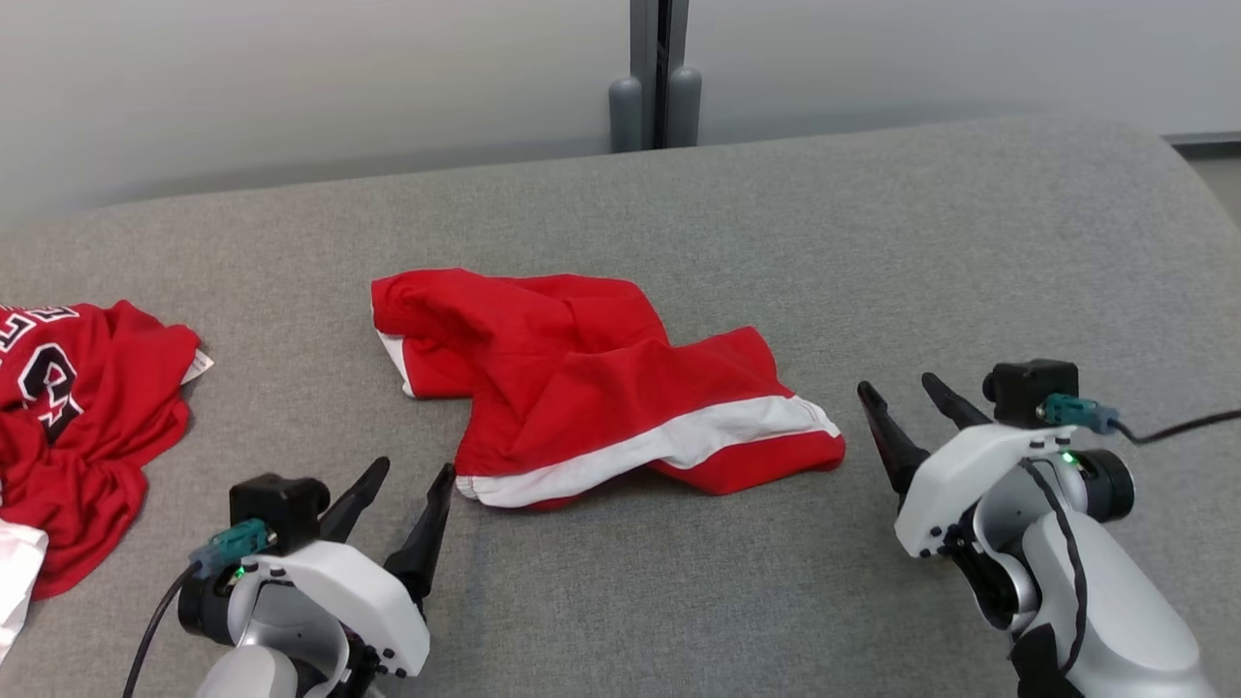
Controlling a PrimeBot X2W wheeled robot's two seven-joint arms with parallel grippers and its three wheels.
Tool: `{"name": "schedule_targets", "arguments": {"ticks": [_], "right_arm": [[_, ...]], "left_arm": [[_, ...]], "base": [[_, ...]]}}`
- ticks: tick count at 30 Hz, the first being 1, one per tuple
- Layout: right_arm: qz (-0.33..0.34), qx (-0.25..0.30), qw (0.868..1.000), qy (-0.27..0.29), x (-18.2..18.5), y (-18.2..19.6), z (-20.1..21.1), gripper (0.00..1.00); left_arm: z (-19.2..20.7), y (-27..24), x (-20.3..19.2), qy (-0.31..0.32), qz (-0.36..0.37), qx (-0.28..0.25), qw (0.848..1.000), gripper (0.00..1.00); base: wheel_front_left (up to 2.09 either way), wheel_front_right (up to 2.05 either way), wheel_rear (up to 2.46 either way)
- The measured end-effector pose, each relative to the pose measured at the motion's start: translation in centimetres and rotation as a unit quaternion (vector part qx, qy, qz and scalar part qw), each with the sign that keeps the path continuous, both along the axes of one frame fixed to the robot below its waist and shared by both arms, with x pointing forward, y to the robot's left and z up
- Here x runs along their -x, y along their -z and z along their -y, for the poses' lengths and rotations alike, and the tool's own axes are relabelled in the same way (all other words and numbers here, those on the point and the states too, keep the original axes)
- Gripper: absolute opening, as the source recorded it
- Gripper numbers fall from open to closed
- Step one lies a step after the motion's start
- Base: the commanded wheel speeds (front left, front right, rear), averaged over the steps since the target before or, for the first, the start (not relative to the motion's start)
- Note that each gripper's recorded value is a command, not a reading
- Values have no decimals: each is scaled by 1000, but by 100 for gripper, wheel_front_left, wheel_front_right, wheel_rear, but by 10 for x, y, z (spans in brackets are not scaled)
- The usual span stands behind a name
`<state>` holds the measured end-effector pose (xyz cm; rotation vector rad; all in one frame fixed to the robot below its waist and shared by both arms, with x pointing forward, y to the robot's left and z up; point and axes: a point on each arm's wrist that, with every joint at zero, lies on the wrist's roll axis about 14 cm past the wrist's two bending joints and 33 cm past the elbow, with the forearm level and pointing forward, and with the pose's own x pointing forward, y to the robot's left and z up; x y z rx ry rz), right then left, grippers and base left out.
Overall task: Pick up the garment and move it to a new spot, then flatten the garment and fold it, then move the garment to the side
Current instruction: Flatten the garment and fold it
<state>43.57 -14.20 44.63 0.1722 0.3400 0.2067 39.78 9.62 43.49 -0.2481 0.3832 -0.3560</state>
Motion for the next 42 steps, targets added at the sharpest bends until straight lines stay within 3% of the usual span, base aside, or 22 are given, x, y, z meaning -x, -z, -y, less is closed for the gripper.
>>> {"name": "schedule_targets", "arguments": {"ticks": [8, 27, 28, 30, 31, 42], "right_arm": [[-98, 9, 994, -43, -15, 49, -23, 100], [-150, 13, 985, -87, -29, 82, -50, 100], [-150, 13, 985, -87, -29, 82, -51, 67], [-149, 11, 985, -88, -29, 80, -52, 13], [-147, 7, 985, -88, -28, 79, -53, 0], [-113, -16, 990, -79, -18, 59, -52, 0]], "left_arm": [[9, 27, -5, 35, -58, -4, 998, 100], [32, 51, -7, 99, -113, 6, 989, 100], [31, 51, -8, 99, -113, 7, 989, 86], [35, 51, -7, 103, -112, 11, 988, 0], [36, 50, -8, 105, -109, 11, 988, 0], [32, 32, -6, 104, -78, 10, 991, 0]], "base": [[0, 0, 0], [0, 0, 0], [0, 0, 0], [0, 0, 0], [0, 0, 0], [0, 0, 0]]}}
